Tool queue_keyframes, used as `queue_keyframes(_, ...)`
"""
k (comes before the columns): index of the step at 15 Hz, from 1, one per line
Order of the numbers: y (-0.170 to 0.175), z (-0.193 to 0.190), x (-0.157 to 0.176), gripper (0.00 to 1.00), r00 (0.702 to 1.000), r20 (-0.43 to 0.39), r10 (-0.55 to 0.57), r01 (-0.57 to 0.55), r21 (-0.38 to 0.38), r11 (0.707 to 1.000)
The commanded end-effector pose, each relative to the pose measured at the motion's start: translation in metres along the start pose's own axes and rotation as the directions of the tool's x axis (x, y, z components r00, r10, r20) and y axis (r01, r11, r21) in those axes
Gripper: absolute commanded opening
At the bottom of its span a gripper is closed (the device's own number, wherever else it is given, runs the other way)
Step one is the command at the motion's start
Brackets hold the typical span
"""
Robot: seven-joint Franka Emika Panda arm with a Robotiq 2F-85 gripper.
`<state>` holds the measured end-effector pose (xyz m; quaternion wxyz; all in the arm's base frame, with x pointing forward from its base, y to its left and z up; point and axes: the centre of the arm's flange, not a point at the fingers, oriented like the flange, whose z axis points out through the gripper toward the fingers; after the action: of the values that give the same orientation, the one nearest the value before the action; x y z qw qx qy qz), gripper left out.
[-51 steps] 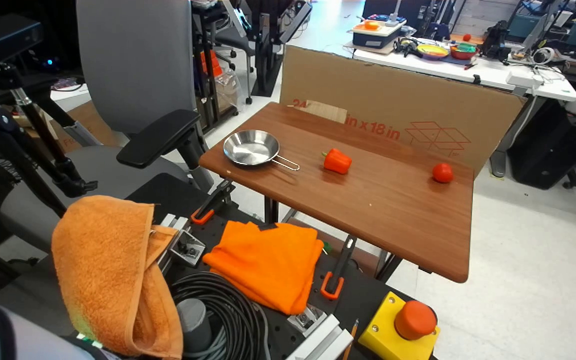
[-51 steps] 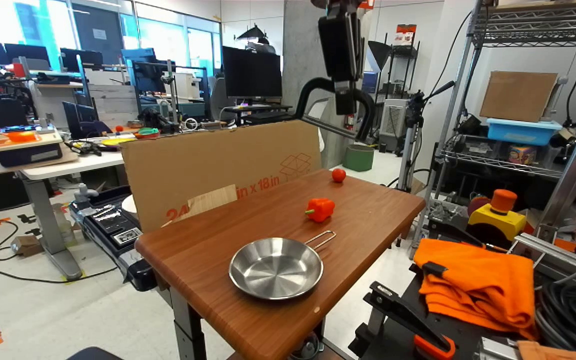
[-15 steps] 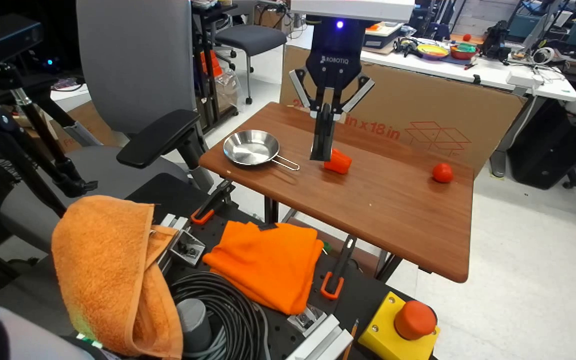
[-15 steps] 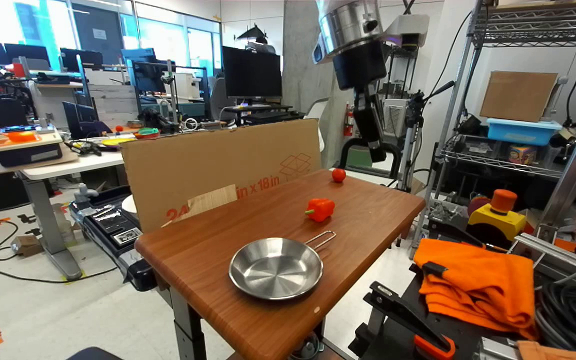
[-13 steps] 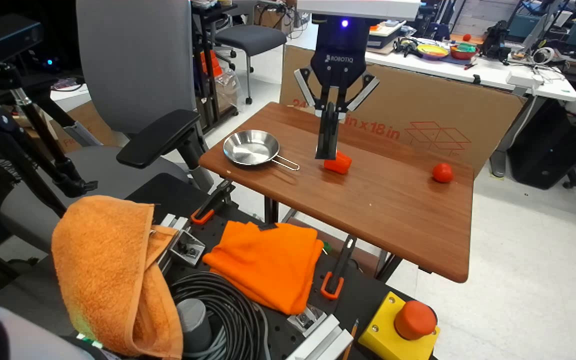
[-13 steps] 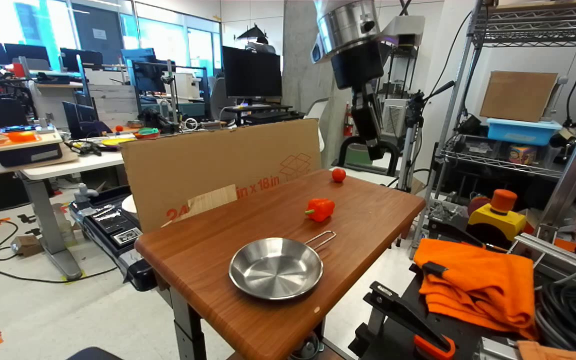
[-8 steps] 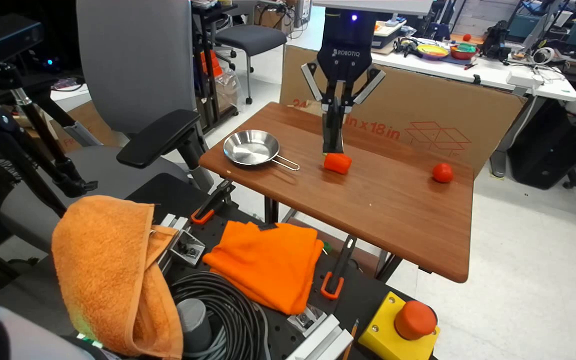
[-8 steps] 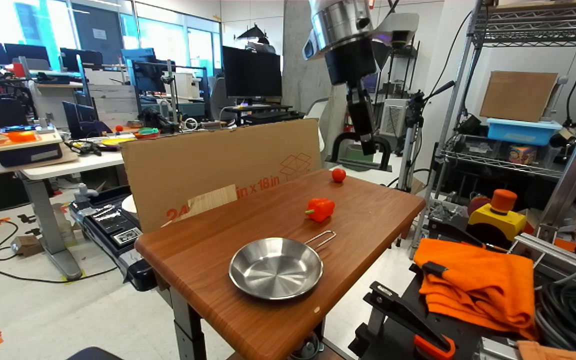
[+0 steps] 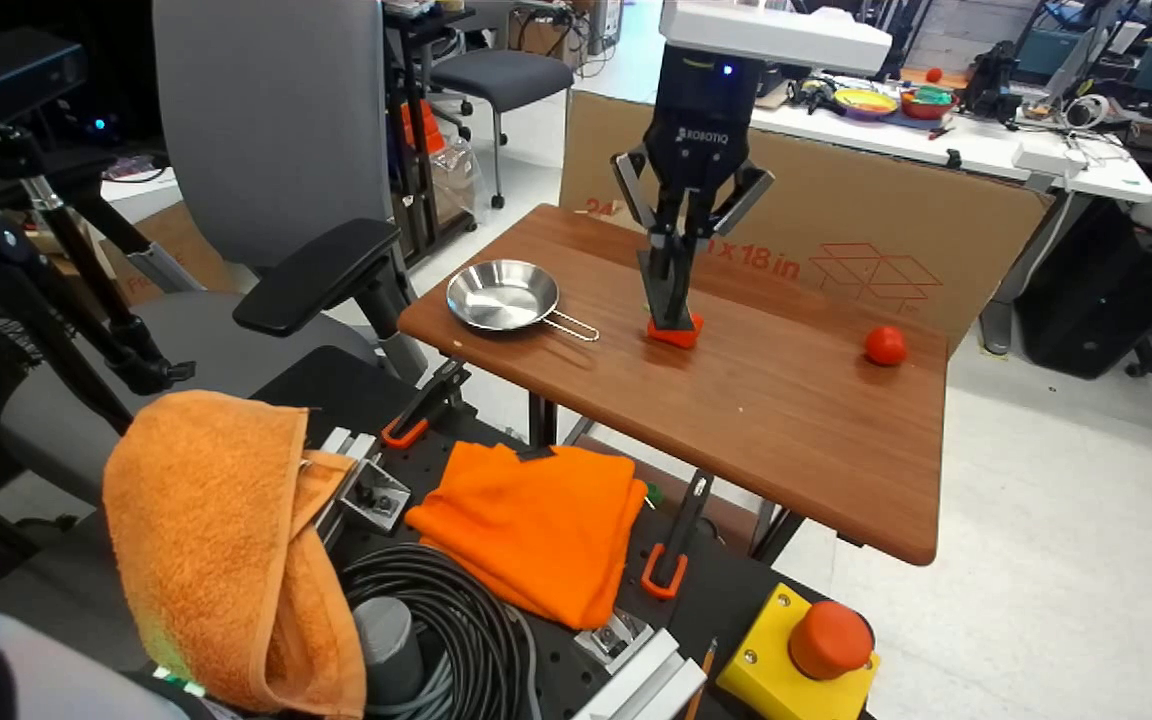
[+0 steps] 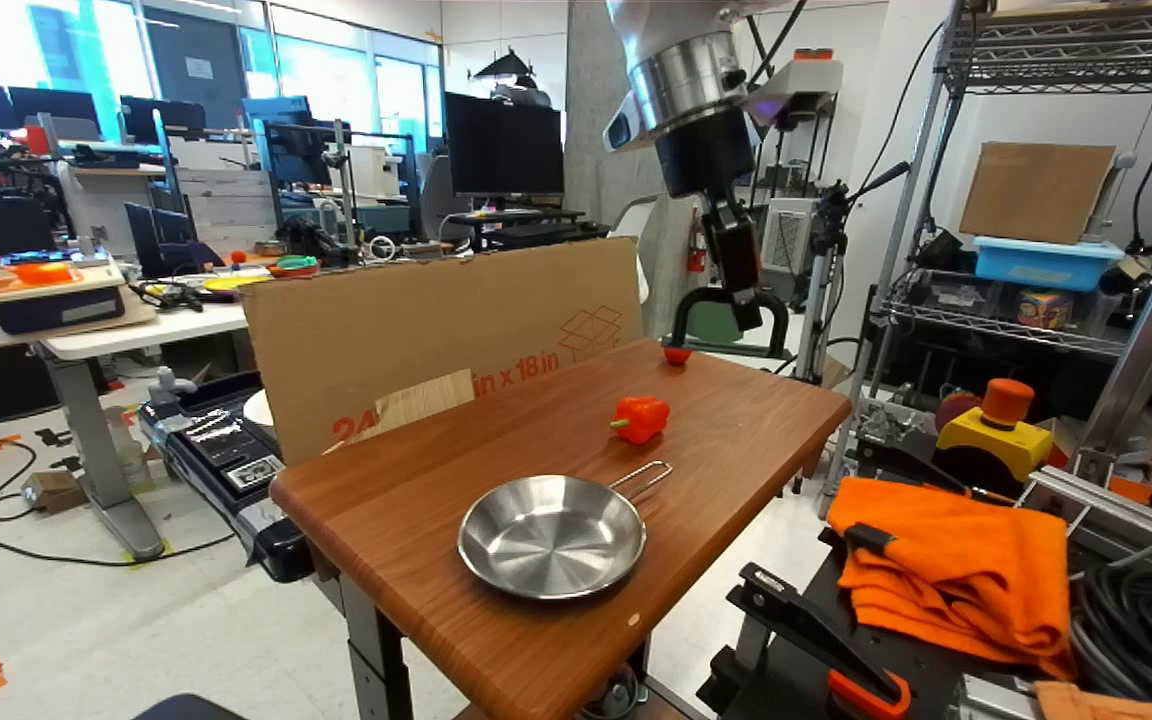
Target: Pick up the black object from the table and put it back on the table.
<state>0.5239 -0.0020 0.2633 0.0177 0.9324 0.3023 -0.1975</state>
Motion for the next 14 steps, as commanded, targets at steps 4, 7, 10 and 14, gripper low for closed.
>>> queue_keyframes(4, 0.033, -0.002, -0.006, 0.04, 0.977, 0.030, 0.210, -0.208, -0.067, 0.976)
queue_keyframes(7, 0.048, -0.009, -0.010, 0.04, 0.923, 0.006, 0.384, -0.383, -0.061, 0.922)
queue_keyframes(10, 0.061, -0.003, -0.012, 0.04, 0.870, 0.018, 0.493, -0.492, -0.032, 0.870)
queue_keyframes(14, 0.078, 0.020, -0.020, 0.04, 0.820, 0.063, 0.568, -0.570, 0.003, 0.822)
